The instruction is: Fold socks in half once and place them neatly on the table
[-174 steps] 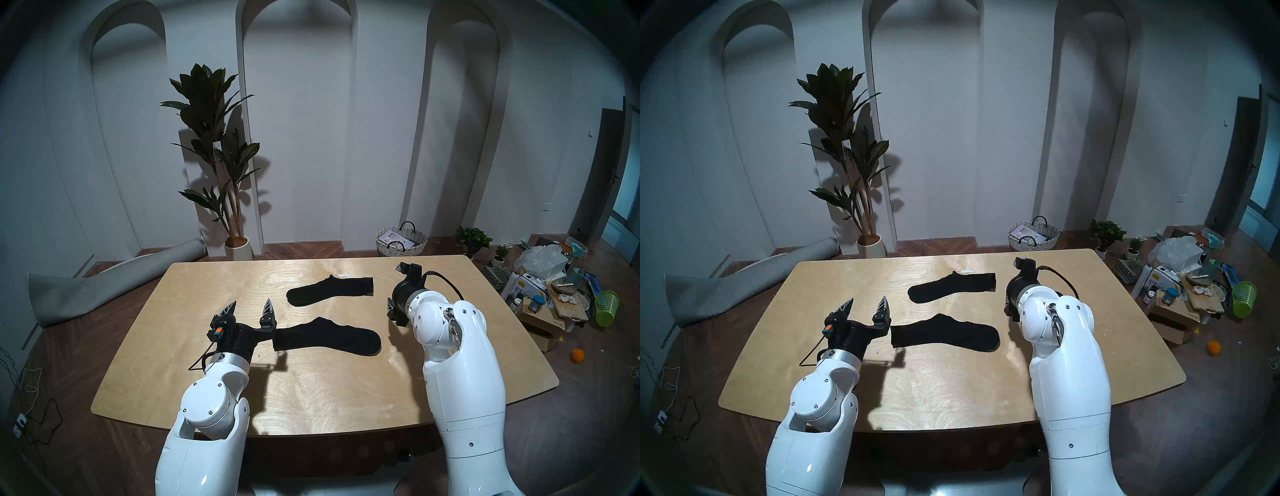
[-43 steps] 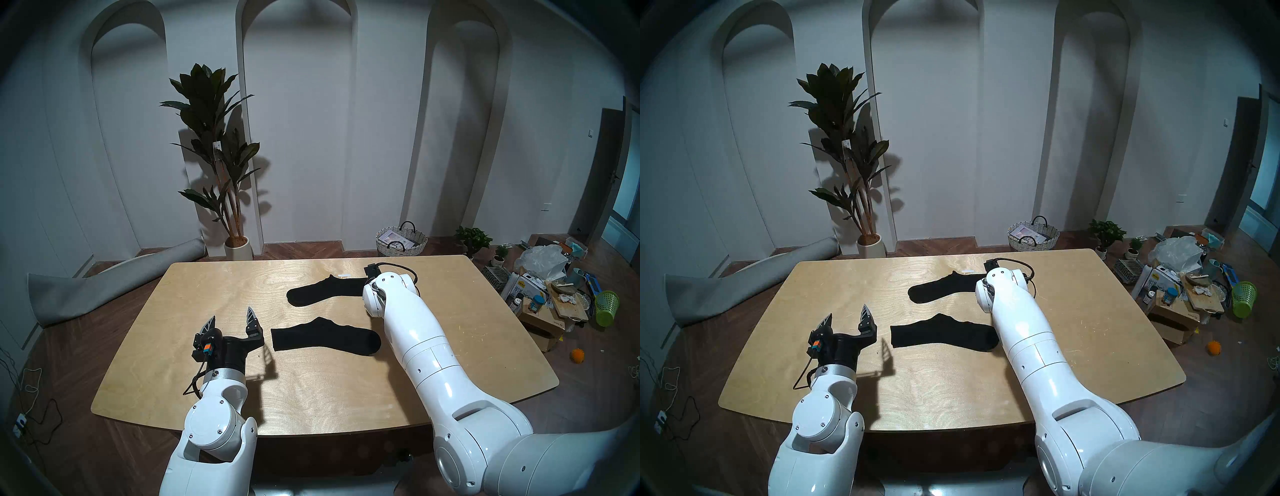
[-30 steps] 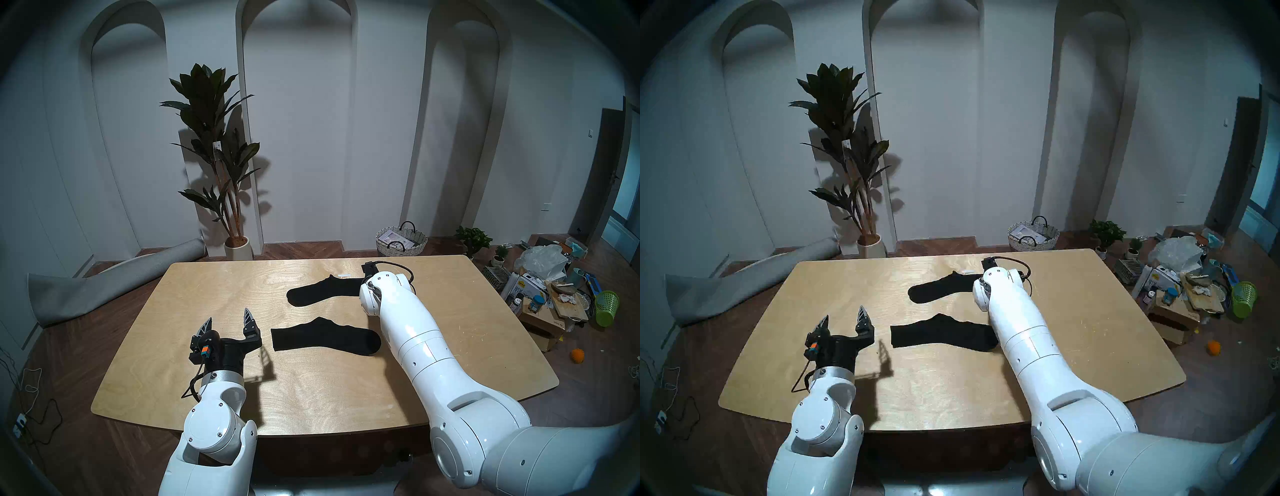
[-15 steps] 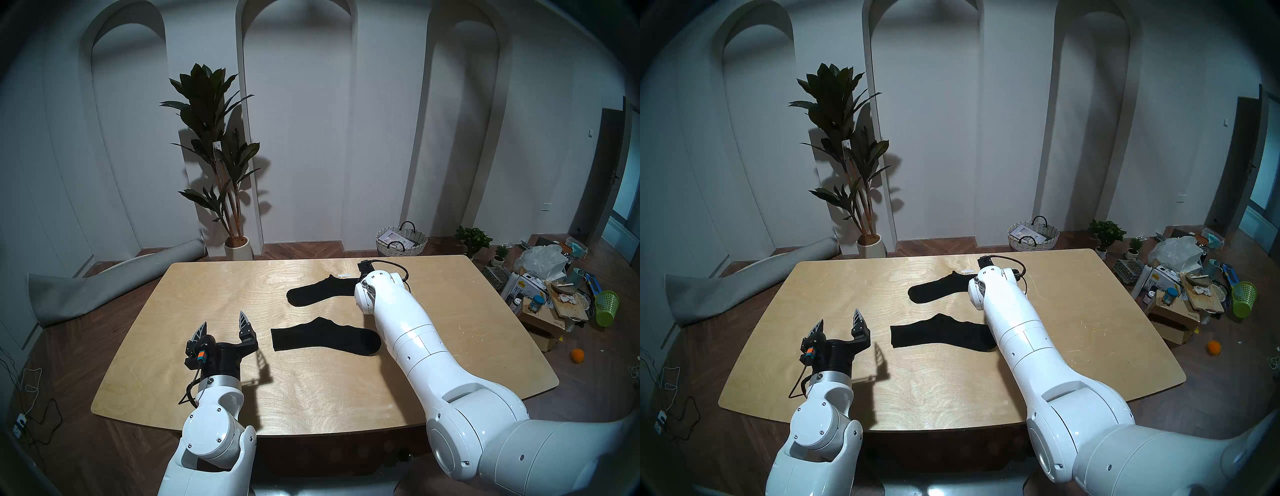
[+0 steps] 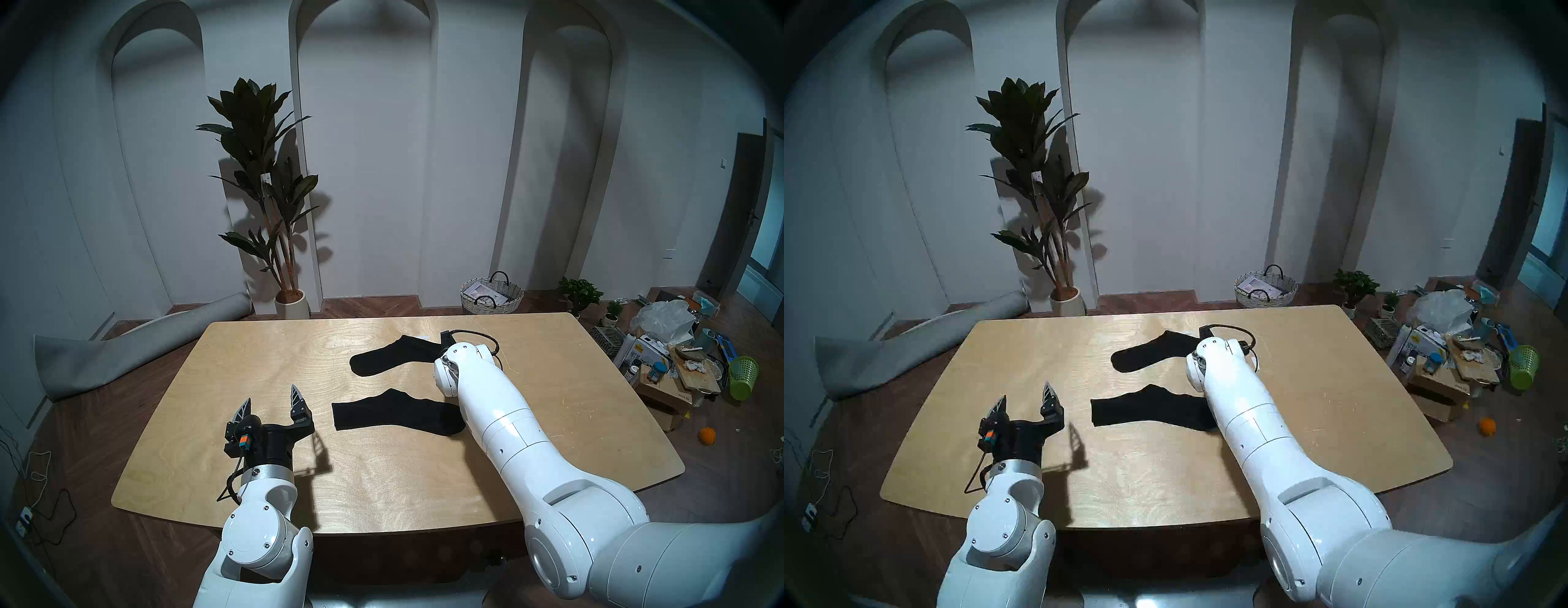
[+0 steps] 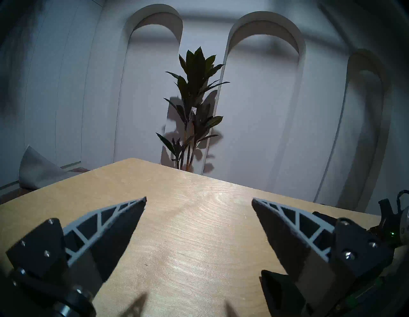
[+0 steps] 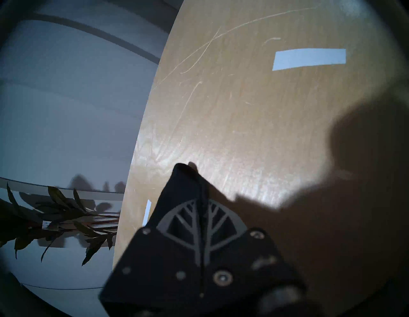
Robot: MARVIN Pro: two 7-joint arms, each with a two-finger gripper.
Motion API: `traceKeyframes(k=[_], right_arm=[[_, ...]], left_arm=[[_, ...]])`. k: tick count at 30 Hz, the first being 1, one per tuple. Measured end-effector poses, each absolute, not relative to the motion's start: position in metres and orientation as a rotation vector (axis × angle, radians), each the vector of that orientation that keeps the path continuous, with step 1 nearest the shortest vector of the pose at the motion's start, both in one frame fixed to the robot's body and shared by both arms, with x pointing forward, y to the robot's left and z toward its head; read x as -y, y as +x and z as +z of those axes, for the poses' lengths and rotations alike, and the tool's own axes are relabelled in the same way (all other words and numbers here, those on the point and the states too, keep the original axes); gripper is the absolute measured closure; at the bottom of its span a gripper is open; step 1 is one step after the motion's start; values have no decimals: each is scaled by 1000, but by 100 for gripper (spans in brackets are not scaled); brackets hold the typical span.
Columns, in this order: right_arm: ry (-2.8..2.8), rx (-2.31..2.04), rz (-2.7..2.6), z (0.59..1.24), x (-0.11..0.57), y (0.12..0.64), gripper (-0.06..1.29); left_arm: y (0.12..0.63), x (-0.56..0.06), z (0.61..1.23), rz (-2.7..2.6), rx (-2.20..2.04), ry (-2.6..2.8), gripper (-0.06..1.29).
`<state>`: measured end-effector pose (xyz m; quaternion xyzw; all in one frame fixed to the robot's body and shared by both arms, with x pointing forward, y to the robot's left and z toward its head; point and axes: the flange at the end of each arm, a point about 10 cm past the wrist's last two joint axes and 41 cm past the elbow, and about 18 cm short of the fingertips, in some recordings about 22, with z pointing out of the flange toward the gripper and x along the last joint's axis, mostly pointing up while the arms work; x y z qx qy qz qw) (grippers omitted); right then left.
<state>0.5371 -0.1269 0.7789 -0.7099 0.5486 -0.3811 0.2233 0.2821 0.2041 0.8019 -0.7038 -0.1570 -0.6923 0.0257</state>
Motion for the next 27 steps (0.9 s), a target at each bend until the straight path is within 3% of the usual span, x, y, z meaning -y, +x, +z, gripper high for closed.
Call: traceKeyframes(k=[6,27], right_arm=[[-1936,-1504,-1063,779,132,533,125],[-1991,-1072,-1304,823,107,558,126]], left_arm=[[282,-203,803,-2149,485,-2173,-1],[281,-205,805,-2162,533,-2141,-1]])
